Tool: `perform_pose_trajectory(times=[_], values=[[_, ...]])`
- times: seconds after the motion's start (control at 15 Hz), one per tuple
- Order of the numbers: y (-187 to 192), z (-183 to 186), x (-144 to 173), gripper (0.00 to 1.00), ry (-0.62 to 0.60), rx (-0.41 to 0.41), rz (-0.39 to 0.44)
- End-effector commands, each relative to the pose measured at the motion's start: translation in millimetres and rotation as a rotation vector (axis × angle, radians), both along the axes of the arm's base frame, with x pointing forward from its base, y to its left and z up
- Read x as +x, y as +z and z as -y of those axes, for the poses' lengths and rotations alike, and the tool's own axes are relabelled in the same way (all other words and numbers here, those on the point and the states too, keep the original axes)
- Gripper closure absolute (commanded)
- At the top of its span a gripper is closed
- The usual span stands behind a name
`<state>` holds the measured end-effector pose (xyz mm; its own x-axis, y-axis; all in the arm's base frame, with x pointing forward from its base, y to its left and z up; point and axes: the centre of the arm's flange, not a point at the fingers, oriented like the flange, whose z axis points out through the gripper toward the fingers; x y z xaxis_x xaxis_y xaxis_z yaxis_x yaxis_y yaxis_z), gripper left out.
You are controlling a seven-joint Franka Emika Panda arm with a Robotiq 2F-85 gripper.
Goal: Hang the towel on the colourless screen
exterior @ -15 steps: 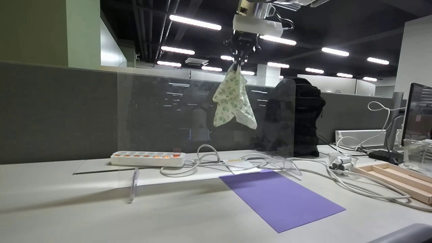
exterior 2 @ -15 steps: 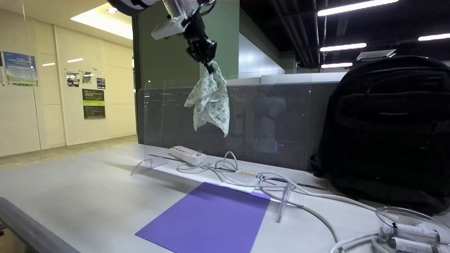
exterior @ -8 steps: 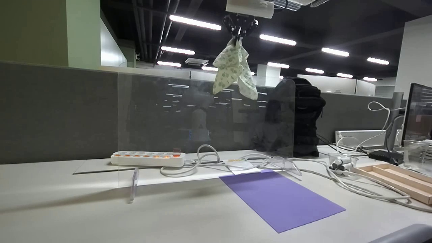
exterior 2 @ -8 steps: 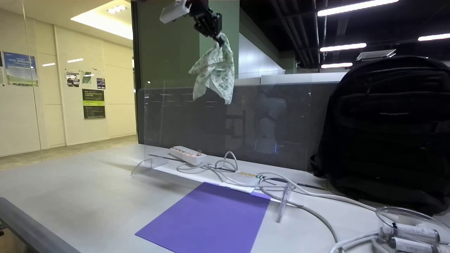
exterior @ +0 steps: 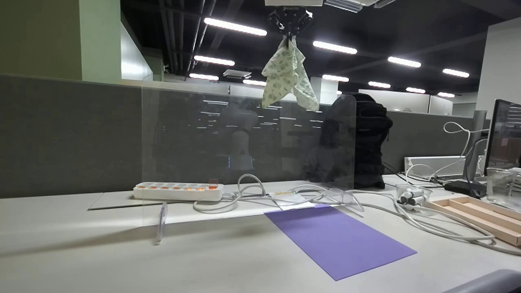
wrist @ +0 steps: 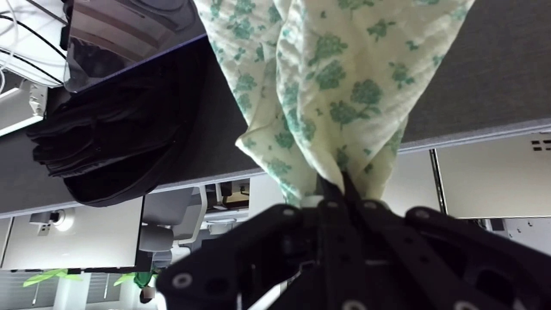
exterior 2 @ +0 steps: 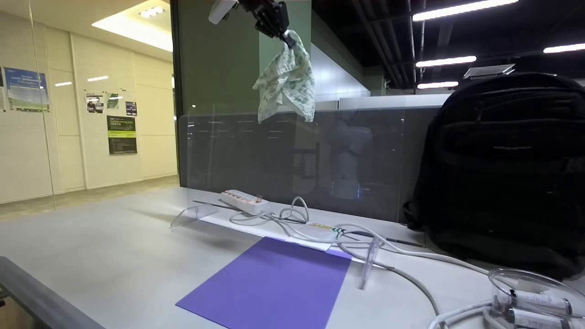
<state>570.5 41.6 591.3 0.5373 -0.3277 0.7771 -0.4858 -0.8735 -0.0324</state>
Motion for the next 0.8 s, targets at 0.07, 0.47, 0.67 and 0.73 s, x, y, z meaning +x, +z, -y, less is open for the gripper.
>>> perform_pose_trajectory(times=[0.07,0.47,0.67,0.73], values=[[7.3,-10.8,10.6,0.99,-0.071,0.016,-0.025],[-60.0,12.9,17.0,0.99,-0.135,0.018,-0.055],[-76.9,15.6,23.5,0.99,-0.134,0.021,-0.076],[-75.3,17.0,24.4,0.99,-0.135,0.028,-0.065]])
